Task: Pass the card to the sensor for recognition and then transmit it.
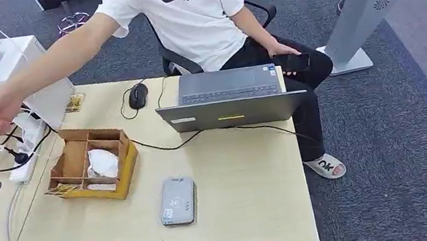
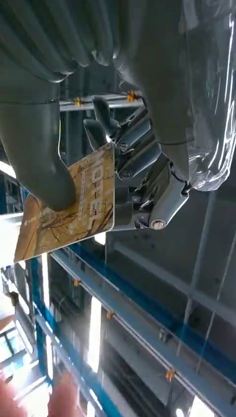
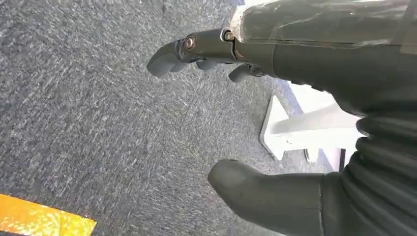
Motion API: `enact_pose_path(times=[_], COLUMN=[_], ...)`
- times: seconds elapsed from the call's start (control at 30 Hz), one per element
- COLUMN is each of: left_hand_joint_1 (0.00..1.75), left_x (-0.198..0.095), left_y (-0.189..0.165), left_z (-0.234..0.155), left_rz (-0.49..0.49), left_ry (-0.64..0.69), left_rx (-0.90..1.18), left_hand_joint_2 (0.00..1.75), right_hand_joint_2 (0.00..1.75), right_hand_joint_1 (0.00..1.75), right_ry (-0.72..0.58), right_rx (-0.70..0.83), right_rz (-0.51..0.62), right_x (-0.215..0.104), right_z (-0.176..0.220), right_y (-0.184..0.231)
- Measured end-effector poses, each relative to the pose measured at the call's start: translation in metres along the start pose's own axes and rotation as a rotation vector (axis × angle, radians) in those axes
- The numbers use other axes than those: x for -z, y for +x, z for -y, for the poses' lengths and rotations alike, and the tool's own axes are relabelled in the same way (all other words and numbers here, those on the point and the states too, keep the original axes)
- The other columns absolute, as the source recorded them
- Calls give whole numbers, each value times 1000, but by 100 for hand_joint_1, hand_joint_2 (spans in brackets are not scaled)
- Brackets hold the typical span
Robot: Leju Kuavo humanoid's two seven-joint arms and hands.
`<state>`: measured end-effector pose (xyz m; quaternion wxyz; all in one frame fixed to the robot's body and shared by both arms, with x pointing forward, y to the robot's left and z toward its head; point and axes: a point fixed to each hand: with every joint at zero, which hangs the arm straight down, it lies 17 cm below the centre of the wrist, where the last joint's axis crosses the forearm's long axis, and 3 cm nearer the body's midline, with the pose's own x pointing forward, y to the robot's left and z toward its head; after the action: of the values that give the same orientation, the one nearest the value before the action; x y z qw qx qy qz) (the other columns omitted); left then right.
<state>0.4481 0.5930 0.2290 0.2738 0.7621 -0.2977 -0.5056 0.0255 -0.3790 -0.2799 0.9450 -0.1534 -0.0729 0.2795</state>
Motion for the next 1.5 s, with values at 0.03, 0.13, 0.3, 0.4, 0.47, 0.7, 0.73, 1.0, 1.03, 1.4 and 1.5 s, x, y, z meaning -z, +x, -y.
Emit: enact_pose_path(times=[0.03,0.13,0.3,0.4,0.47,0.7,0.73,1.0,1.03,1.4,1.5], left_hand_joint_1=[175,175,175,175,175,0,0,0,0,0,0], left_x=[5,23,38,47,50,61,61,63,63,63,61], left_y=[13,57,106,137,160,208,210,220,220,219,224], left_z=[2,3,-2,-10,-16,-44,-48,-56,-56,-54,-59], left_rz=[16,69,154,203,242,304,301,278,274,270,299], left_ry=[1,-3,-2,3,3,45,58,72,74,73,99], left_rx=[-3,-14,-8,-11,-9,-28,-34,-47,-46,-42,-56], left_hand_joint_2=[175,175,175,175,175,0,0,0,0,0,0], right_hand_joint_2=[175,175,175,175,175,175,175,175,175,175,175], right_hand_joint_1=[0,0,0,0,0,0,0,0,0,0,0], right_ry=[-2,-10,-15,-12,-9,-8,-9,-9,-9,-9,-8], right_rx=[1,1,0,1,1,-3,-4,-4,-4,-5,-5], right_rz=[-8,-18,-20,-10,-8,-5,-6,-10,-10,-11,-8], right_x=[0,2,3,3,3,4,4,4,4,4,4], right_z=[2,8,12,13,13,14,15,15,15,15,15], right_y=[0,3,3,6,8,7,7,6,6,5,6])
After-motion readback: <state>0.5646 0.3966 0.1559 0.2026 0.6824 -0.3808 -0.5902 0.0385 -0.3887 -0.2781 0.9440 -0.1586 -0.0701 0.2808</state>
